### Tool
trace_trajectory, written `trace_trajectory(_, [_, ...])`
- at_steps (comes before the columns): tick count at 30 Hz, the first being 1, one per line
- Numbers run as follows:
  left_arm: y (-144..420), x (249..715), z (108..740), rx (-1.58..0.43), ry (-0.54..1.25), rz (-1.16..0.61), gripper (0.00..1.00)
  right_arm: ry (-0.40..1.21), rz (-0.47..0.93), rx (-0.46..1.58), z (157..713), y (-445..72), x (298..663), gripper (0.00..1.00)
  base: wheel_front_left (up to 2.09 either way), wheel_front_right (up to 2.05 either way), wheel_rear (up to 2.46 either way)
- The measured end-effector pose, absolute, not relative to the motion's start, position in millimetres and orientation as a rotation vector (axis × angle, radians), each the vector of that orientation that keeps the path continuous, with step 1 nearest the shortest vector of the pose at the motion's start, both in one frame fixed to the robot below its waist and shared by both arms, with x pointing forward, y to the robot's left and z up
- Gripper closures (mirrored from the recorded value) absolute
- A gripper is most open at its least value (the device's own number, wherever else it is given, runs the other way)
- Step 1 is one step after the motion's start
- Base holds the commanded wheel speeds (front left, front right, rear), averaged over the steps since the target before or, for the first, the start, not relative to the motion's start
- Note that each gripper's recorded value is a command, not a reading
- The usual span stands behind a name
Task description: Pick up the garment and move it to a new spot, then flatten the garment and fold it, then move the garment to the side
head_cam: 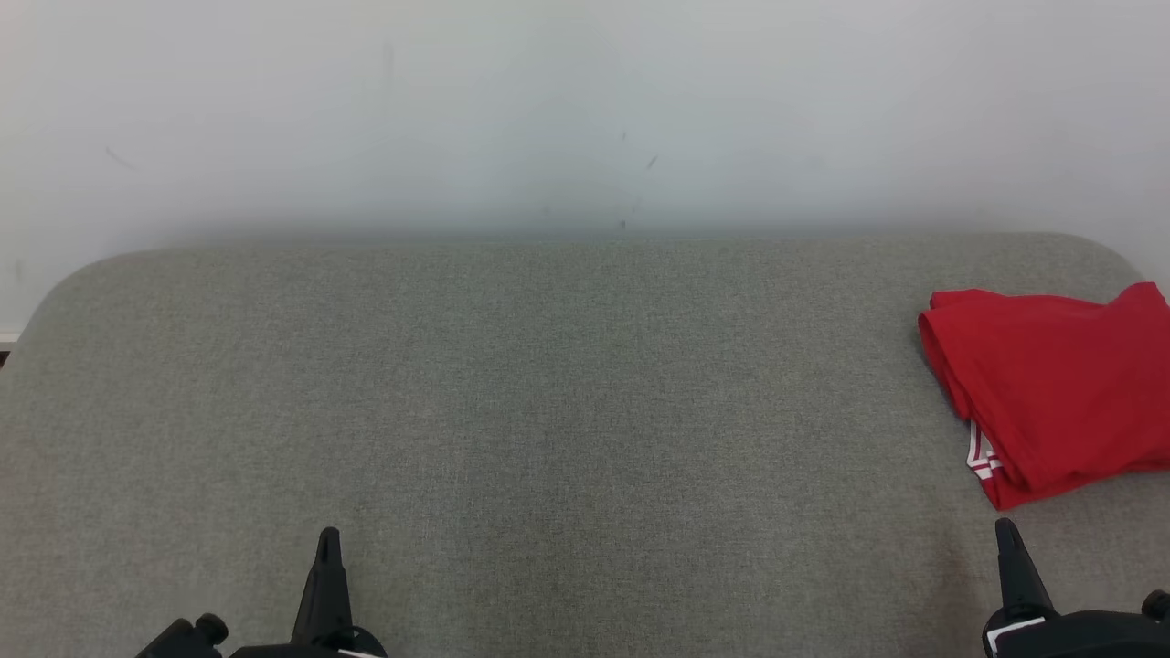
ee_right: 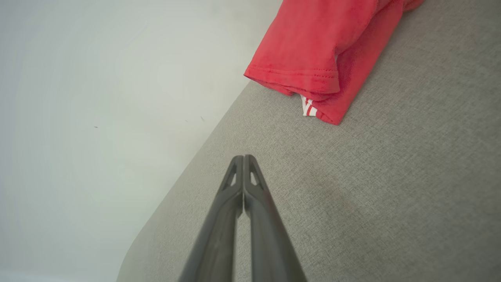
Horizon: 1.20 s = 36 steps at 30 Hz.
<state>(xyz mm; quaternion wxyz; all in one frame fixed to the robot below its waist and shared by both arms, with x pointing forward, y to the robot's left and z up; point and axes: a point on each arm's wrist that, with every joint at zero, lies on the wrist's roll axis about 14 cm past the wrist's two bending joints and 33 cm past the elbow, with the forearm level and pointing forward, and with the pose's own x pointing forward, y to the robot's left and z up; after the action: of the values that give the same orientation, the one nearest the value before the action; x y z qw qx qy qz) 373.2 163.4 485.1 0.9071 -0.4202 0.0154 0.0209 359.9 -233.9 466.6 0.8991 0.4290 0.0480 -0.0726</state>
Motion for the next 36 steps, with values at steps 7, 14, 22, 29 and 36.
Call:
trace_trajectory(7, [158.6, 377.5, 486.5, -0.939, 0.038, 0.034, 1.00, 0.092, -0.155, 0.961, 469.4, -238.4, 362.9, 1.00, 0.00, 0.00, 0.00])
trace_trajectory(14, [154.5, 381.1, 487.9, -1.021, 0.044, 0.024, 1.00, 0.078, -0.156, 1.038, 473.7, -243.0, 366.7, 1.00, 0.00, 0.00, 0.00])
trace_trajectory(22, [149.5, 386.1, 490.8, -1.109, 0.048, 0.011, 1.00, 0.069, -0.158, 1.121, 475.9, -247.8, 368.9, 1.00, 0.00, 0.00, 0.00])
trace_trajectory(29, [145.9, 389.7, 492.6, -1.177, 0.052, 0.004, 1.00, 0.060, -0.157, 1.189, 477.9, -251.9, 369.7, 1.00, 0.00, 0.00, 0.00])
trace_trajectory(36, [142.6, 393.5, 495.4, -1.242, 0.055, -0.004, 1.00, 0.044, -0.146, 1.254, 483.0, -255.1, 372.9, 1.00, 0.00, 0.00, 0.00])
